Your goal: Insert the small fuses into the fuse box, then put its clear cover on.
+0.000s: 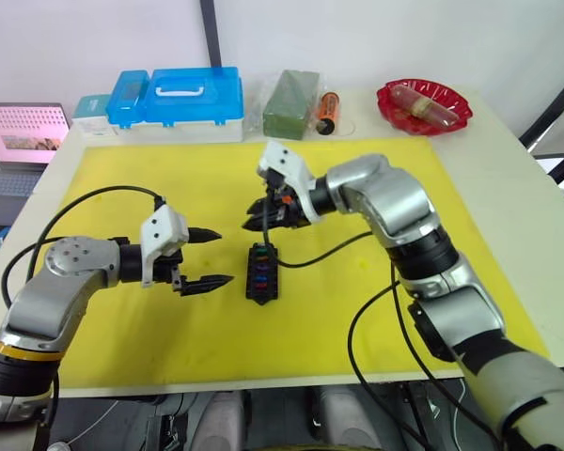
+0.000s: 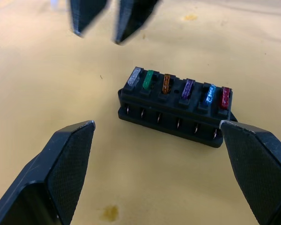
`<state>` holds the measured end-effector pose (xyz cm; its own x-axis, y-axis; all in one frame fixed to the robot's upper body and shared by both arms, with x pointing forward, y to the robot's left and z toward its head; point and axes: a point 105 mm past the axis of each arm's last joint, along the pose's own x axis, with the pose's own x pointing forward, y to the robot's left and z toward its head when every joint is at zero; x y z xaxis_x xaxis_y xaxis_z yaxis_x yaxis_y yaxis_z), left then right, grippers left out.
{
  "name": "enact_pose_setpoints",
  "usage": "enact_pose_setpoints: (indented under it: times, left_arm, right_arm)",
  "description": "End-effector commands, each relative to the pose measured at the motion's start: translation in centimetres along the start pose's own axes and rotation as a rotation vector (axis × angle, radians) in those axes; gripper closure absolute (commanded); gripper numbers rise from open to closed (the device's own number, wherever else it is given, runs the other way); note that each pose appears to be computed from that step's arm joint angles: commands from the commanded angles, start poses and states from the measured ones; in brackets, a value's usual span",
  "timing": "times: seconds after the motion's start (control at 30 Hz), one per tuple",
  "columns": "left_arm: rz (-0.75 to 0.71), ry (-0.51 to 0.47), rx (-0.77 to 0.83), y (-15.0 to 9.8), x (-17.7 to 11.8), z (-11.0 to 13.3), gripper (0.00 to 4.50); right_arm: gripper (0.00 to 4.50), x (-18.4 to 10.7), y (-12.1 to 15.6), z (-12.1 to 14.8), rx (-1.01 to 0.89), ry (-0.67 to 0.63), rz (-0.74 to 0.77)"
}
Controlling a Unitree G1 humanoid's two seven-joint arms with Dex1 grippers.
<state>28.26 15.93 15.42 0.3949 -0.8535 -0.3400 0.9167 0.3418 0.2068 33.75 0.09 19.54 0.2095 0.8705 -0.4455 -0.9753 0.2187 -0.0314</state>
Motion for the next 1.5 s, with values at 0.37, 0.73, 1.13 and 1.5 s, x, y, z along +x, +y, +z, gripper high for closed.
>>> enact_pose_setpoints:
  times: [0.37,0.73,1.13,1.5]
  left_arm:
    - [0.012,-0.011,0.018,0.2,-0.6,0.7,0.00]
    - [0.011,-0.014,0.020,0.2,-0.6,0.8,0.00]
    - [0.016,-0.016,0.014,0.0,-0.8,0.6,0.00]
    - [0.043,-0.021,-0.003,-0.5,-2.0,1.5,0.00]
  right_arm:
    - [4.48,0.8,1.2,-1.4,0.056,-0.226,-0.012]
    - [4.48,2.4,0.3,-7.3,0.142,-0.058,-0.054]
    - [4.48,1.1,0.5,-3.9,0.127,-0.175,-0.032]
    - [4.48,-6.9,-1.1,-0.6,-0.003,-0.271,-0.234]
